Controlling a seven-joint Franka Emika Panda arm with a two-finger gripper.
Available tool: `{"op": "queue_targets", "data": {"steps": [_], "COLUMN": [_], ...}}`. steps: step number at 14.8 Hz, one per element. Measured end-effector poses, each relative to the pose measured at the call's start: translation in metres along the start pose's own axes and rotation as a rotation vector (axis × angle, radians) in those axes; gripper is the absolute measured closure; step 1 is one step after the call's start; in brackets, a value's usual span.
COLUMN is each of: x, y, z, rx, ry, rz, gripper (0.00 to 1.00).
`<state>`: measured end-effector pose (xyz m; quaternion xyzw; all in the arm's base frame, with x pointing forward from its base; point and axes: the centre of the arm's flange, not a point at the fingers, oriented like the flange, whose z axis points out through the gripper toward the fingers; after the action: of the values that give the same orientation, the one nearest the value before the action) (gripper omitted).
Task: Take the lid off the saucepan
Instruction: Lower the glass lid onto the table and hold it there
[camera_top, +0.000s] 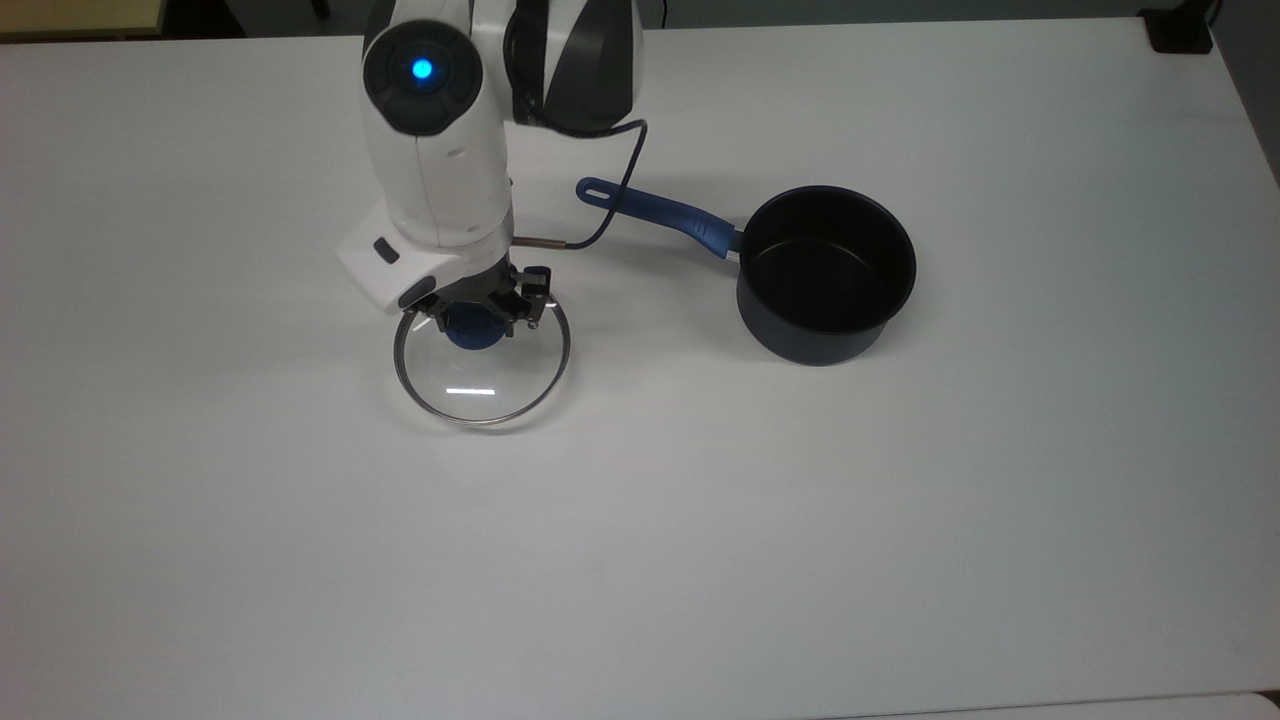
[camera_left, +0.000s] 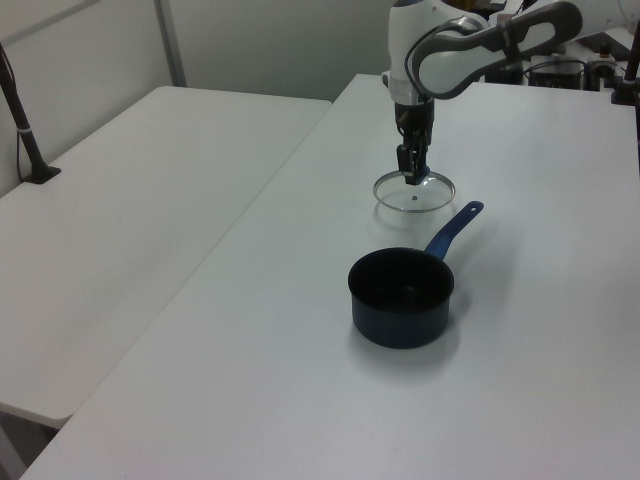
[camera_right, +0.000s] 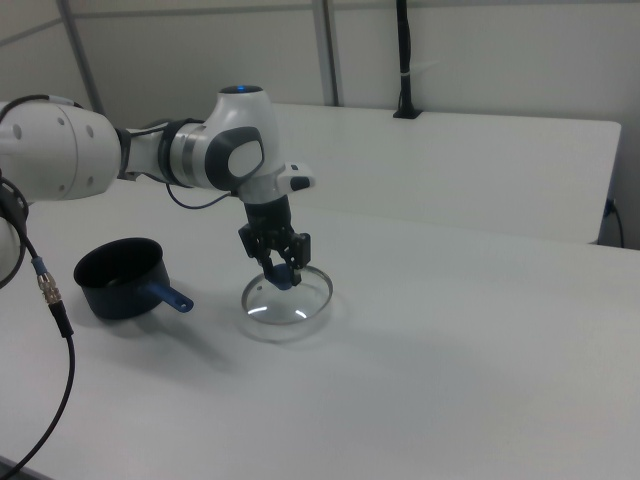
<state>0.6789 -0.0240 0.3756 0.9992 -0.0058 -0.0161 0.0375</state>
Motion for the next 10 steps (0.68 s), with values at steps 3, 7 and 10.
{"op": "queue_targets", "data": {"steps": [3,7,10], "x": [0.001,0.003,0.003], "y": [0.001,0.0,0.0], "z": [0.012,0.022,0.025], "rx": [-0.016,-0.018,-0.019], "ry": [-0.014,-0.008,-0.012], "rz": [-0.006,-0.009,-0.009], "gripper": [0.39,0.39,0.39]}}
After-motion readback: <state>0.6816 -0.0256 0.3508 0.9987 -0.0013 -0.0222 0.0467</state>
